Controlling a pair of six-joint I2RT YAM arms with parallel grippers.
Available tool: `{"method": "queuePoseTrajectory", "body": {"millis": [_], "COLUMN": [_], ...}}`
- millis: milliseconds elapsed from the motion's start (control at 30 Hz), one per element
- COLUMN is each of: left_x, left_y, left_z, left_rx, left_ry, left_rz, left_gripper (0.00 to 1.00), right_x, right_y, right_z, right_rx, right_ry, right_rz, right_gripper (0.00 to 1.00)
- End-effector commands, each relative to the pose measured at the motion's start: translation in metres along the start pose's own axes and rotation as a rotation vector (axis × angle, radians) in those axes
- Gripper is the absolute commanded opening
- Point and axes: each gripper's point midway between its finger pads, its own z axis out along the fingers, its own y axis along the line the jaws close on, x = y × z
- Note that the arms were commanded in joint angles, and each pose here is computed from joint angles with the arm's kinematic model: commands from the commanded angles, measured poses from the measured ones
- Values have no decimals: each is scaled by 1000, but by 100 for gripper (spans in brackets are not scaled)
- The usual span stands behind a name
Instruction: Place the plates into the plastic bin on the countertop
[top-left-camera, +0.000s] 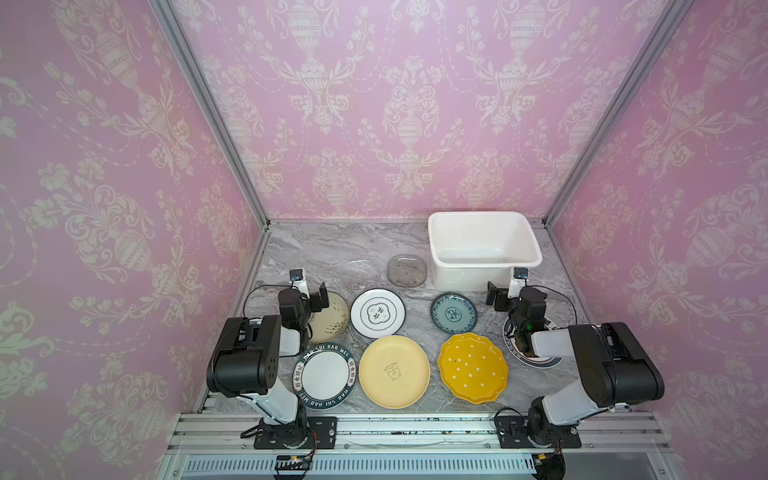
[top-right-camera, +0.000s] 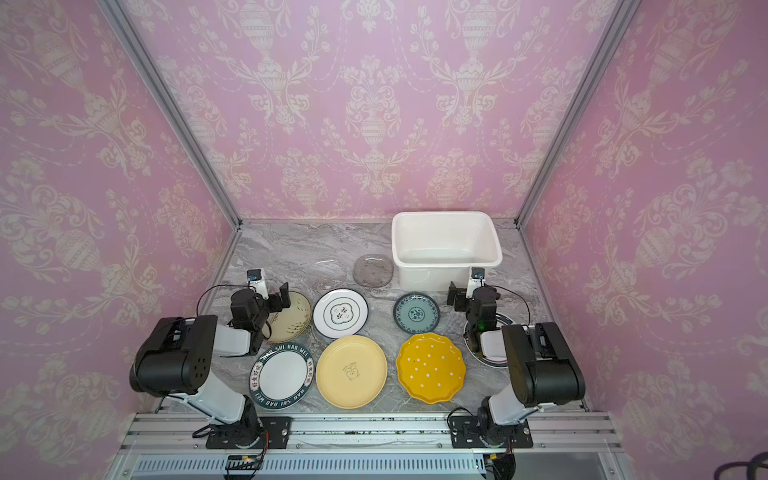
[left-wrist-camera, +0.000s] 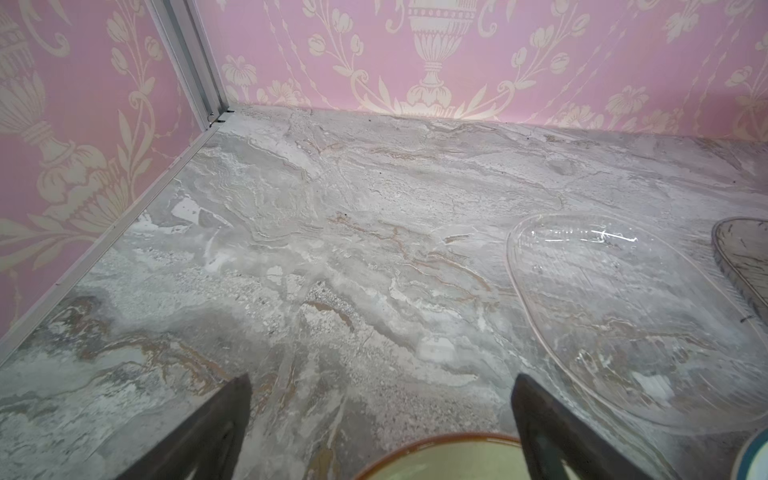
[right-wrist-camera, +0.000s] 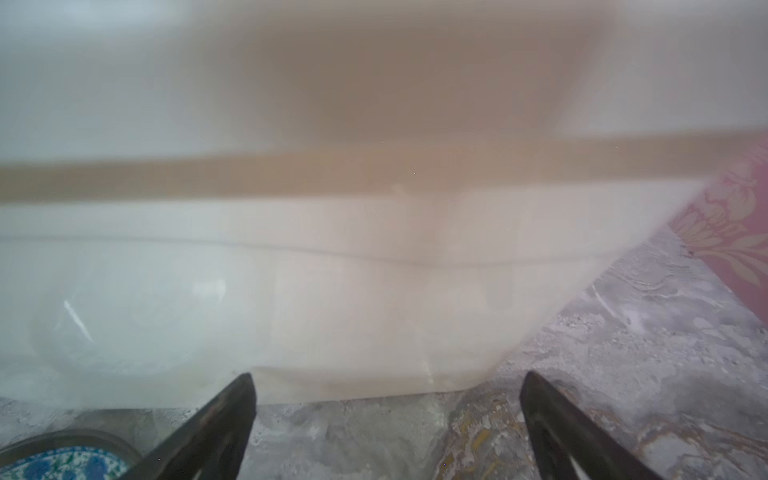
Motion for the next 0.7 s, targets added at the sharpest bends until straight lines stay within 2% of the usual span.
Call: {"method": "queuePoseTrajectory", "body": {"millis": [0,667], "left_x": [5,4], "left_y": [-4,-3], "left_z": [-1,-1], "left_rx": [17,15], "left_ry": [9,8], "left_rz": [21,22], "left_gripper": [99,99], "right_x": [-4,-4], "right_y": [-1,-1], "right_z": [-3,-2], "right_rx": [-2,-1], "right_ry": [-24,-23], "right_rz": [10,9], "right_gripper": [100,100]}}
